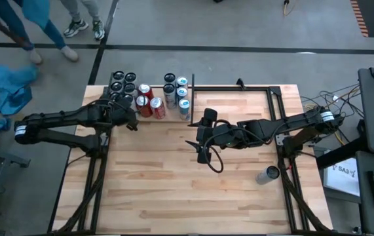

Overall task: Place canned beverage on shelf
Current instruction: Put the white and yellow soda can on the shelf aligned with the other white and yellow soda cans, then put the white and blue soda can on the shelf aligned with the other white and blue soda cans

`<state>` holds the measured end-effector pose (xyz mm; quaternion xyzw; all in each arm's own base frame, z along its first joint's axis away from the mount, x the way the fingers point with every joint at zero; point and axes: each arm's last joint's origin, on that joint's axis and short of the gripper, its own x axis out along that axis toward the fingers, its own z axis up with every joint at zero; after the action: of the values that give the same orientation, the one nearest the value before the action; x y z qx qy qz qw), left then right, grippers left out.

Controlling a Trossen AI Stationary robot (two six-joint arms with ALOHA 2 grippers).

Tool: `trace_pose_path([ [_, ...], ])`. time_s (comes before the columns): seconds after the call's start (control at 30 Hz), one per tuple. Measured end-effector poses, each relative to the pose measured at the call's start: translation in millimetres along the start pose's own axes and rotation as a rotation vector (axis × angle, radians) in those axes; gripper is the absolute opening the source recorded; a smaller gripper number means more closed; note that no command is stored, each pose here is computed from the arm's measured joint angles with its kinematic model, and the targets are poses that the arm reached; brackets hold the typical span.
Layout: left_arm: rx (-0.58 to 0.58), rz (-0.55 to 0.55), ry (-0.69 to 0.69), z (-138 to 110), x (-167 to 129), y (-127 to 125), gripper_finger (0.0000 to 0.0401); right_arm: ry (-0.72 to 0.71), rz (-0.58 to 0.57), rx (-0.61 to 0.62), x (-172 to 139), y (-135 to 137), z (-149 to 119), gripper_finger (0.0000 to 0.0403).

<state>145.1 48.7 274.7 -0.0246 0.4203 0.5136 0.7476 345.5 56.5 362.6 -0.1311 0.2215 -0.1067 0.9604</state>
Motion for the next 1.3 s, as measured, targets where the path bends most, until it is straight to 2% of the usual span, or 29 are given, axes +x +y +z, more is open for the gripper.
trace_pose_path([
  [0.13, -0.030, -0.011, -0.012, -0.2, -1.8, -2.0, 0.0000, 0.002, 0.000, 0.024, 0.1, 0.1, -0.3, 0.0260],
  [0.27, -0.072, -0.076, -0.085, 1.8, -10.4, -10.5, 0.0000, 0.008, 0.001, 0.051, 0.8, 0.8, -2.2, 0.0260],
  [0.43, -0.072, -0.185, -0.246, 1.7, -32.4, -29.3, 0.0000, 0.010, 0.004, 0.081, 0.6, 1.8, -2.7, 0.0260],
  [0.57, -0.043, -0.252, -0.379, -8.5, -56.7, -43.2, 0.0000, 0.011, 0.004, 0.092, 0.9, 2.1, -3.4, 0.0260],
  [0.73, 0.035, -0.353, -0.506, -32.2, -84.3, -55.7, 0.0000, 0.024, 0.005, 0.086, 2.7, 3.5, -7.7, 0.0260],
  [0.87, 0.200, -0.453, -0.568, -60.2, -98.4, -64.1, 0.0000, 0.031, 0.005, 0.091, 4.7, 4.9, -11.7, 0.0260],
  [1.0, 0.284, -0.488, -0.682, -86.5, -105.8, -61.1, 0.0000, 0.017, 0.004, 0.104, 6.9, 6.2, -13.9, 0.0260],
  [1.1, 0.347, -0.555, -0.730, -100.4, -111.8, -53.9, 0.0000, 0.009, 0.004, 0.113, 7.2, 6.4, -13.7, 0.0260],
  [1.2, 0.393, -0.668, -0.719, -107.0, -118.2, -45.5, 0.0000, 0.008, 0.003, 0.126, 7.3, 6.4, -13.8, 0.0260],
  [1.3, 0.416, -0.834, -0.631, -109.0, -124.7, -42.4, 0.0000, 0.000, 0.003, 0.139, 7.4, 6.2, -13.0, 0.0260],
])
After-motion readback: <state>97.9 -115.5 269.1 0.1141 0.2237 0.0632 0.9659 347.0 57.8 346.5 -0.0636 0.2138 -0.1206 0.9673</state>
